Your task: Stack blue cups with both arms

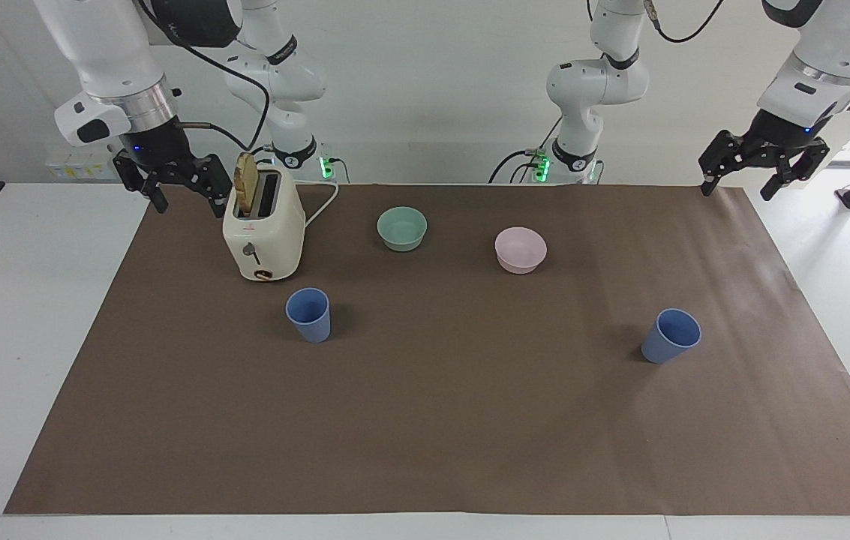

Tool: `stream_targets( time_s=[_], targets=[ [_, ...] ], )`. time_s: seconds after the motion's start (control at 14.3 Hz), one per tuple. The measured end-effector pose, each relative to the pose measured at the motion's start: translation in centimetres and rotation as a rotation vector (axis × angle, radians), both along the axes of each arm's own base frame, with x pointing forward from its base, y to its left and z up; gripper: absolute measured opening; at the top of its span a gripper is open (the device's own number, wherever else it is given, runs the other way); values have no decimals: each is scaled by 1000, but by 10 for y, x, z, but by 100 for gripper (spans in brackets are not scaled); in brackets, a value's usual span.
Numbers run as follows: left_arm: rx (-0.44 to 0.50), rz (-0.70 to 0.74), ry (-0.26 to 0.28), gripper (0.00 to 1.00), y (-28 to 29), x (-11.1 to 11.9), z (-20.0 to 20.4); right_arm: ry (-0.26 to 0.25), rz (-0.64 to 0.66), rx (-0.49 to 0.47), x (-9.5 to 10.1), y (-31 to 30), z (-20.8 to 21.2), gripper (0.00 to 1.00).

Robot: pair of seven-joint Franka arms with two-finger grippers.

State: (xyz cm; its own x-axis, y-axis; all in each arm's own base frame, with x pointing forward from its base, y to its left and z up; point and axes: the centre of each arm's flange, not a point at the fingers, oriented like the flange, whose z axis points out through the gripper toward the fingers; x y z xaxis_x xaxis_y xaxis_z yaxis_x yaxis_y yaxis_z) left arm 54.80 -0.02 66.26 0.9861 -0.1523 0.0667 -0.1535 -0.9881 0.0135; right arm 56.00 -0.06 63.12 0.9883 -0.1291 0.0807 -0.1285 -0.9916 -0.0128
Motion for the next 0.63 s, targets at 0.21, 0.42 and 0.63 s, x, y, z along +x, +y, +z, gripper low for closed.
stream_targets(
  time_s=[0.21,0.42,0.63],
  targets=[
    [1,-10,-5,100,8,6,-12,0,0,0,0,0,0,100],
    [2,-10,-25,100,11,14,-29,1,0,0,0,0,0,100],
    [3,-5,-23,100,19,25,-55,1,0,0,0,0,0,100]
  ],
)
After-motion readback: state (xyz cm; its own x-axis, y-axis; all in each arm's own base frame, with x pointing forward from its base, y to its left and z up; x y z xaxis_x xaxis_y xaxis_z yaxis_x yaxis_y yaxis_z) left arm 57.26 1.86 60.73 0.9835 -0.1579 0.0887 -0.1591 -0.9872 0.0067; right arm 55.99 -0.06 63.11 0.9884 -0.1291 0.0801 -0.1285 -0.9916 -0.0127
